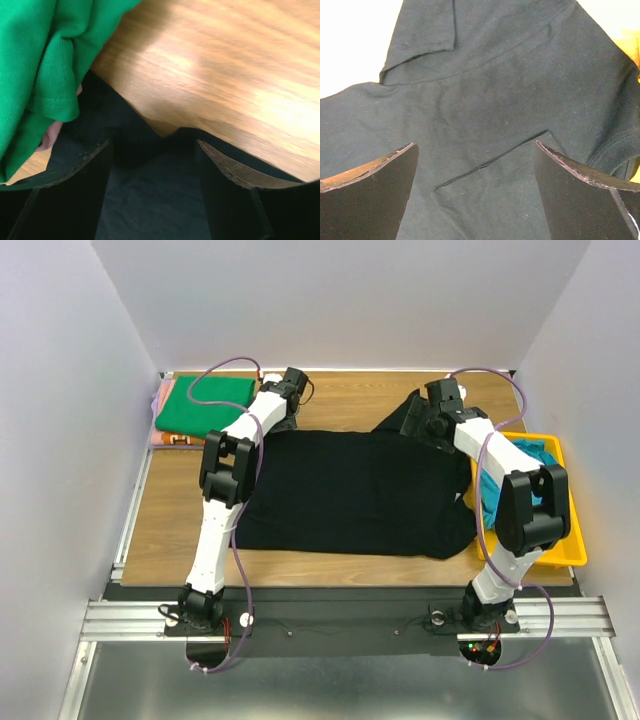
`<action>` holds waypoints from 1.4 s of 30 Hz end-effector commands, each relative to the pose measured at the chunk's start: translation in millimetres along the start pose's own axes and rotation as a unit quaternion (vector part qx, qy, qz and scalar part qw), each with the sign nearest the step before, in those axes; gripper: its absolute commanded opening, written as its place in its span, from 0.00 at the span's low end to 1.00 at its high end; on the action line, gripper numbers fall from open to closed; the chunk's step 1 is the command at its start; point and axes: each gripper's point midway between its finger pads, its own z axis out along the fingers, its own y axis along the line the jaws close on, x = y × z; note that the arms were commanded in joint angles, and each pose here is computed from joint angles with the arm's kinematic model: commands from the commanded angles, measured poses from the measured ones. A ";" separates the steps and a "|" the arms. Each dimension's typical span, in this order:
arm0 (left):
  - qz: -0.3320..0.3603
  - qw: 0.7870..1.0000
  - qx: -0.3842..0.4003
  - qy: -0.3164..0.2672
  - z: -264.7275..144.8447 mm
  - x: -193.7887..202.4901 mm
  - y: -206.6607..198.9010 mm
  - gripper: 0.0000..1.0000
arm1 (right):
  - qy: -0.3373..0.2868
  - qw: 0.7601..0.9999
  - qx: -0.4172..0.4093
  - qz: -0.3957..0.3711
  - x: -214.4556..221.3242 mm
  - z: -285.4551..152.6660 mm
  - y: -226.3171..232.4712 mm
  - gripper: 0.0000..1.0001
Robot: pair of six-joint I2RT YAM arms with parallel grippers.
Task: Fold and stack the t-shirts
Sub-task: Fold the tshirt
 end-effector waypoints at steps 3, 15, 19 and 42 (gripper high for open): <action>-0.049 0.998 -0.018 -0.024 -2.6 -37.5 22.9 0.71 | -0.025 1.000 0.009 -0.003 -16.0 3.9 -0.4 1.00; -0.036 0.999 0.015 0.000 9.2 -21.4 9.1 0.63 | -0.025 1.000 0.015 -0.006 -18.2 13.4 -0.1 1.00; -0.031 0.999 0.010 0.010 13.7 -11.7 10.9 0.54 | -0.043 0.999 0.024 0.012 -36.1 17.8 0.2 1.00; -0.068 0.997 0.002 -0.033 -14.2 -20.9 26.6 0.00 | -0.134 0.991 0.007 0.015 -150.9 166.3 42.7 0.73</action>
